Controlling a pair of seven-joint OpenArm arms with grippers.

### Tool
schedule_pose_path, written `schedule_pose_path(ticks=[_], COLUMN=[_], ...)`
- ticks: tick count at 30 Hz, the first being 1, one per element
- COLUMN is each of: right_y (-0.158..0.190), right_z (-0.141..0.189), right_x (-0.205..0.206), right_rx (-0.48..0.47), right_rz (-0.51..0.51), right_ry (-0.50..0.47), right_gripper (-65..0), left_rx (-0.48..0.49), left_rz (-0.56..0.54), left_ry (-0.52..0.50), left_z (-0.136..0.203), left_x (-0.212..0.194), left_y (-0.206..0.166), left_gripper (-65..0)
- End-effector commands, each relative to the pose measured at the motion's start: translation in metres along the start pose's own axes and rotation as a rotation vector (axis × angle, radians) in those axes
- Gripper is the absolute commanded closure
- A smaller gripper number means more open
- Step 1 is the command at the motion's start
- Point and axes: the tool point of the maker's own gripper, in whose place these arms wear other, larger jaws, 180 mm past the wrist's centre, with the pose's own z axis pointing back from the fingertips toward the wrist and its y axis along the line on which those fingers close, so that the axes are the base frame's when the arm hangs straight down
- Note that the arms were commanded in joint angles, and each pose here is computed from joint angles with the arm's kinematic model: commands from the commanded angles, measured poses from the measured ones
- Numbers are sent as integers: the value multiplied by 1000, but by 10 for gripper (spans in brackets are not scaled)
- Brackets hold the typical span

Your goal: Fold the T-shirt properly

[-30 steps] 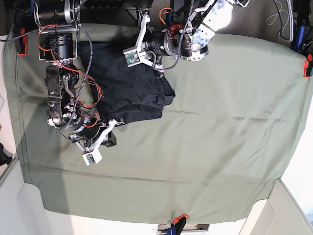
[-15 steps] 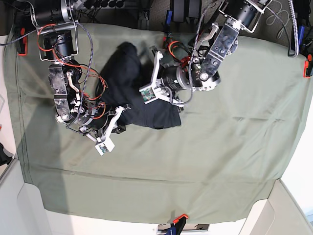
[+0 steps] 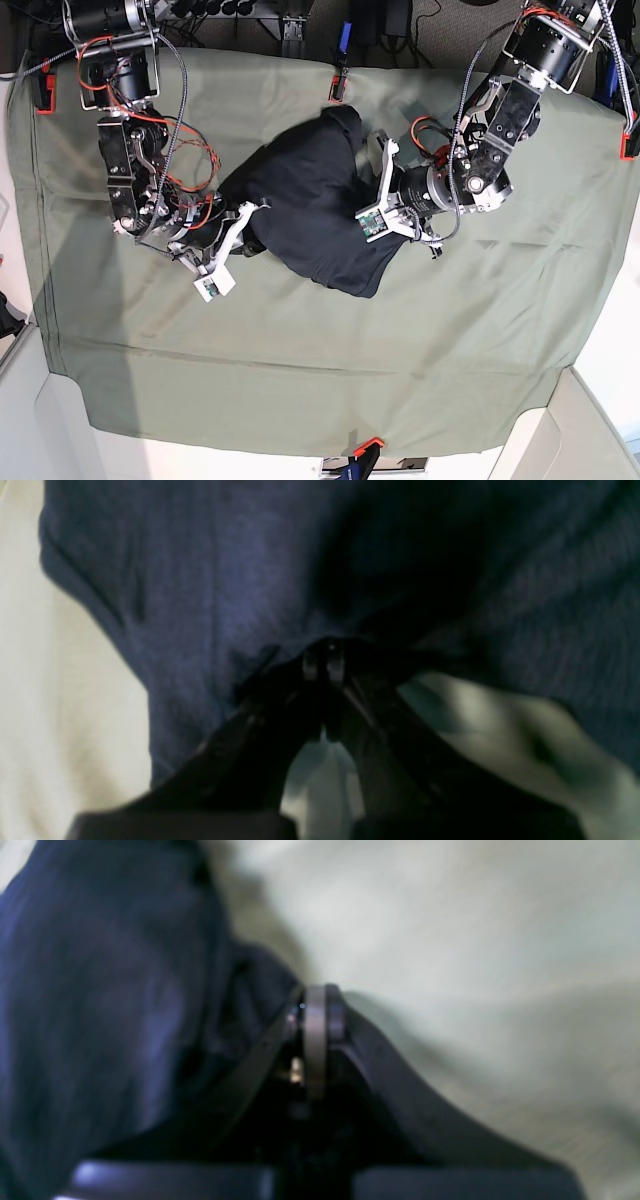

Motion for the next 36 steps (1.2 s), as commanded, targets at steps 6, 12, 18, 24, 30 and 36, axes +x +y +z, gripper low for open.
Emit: schedule_pose_path(ticks=[6, 12, 18, 24, 30, 36], right_y=[29, 70, 91, 62, 30, 18], right_z=[13, 34, 50, 66, 91, 122], right_x=[-13, -29, -28, -11, -11, -44], right_rx=[56, 131, 141, 49, -3, -23], right_rz=[0, -28, 18, 1, -89, -131], right_ry=[-46, -101, -121, -173, -189, -152], right_gripper=[0, 0, 0, 0, 0, 0], left_rx=[78, 85, 95, 142, 127, 43], left_rz=[-9, -10, 44, 54, 93, 200], left_ry=[95, 97, 143, 97, 52, 53], left_z=[-1, -1, 3, 42, 88, 130], left_x=[-21, -20, -28, -17, -14, -40], left_y=[37, 42, 45, 61, 48, 2], left_gripper=[0, 0, 0, 0, 0, 0])
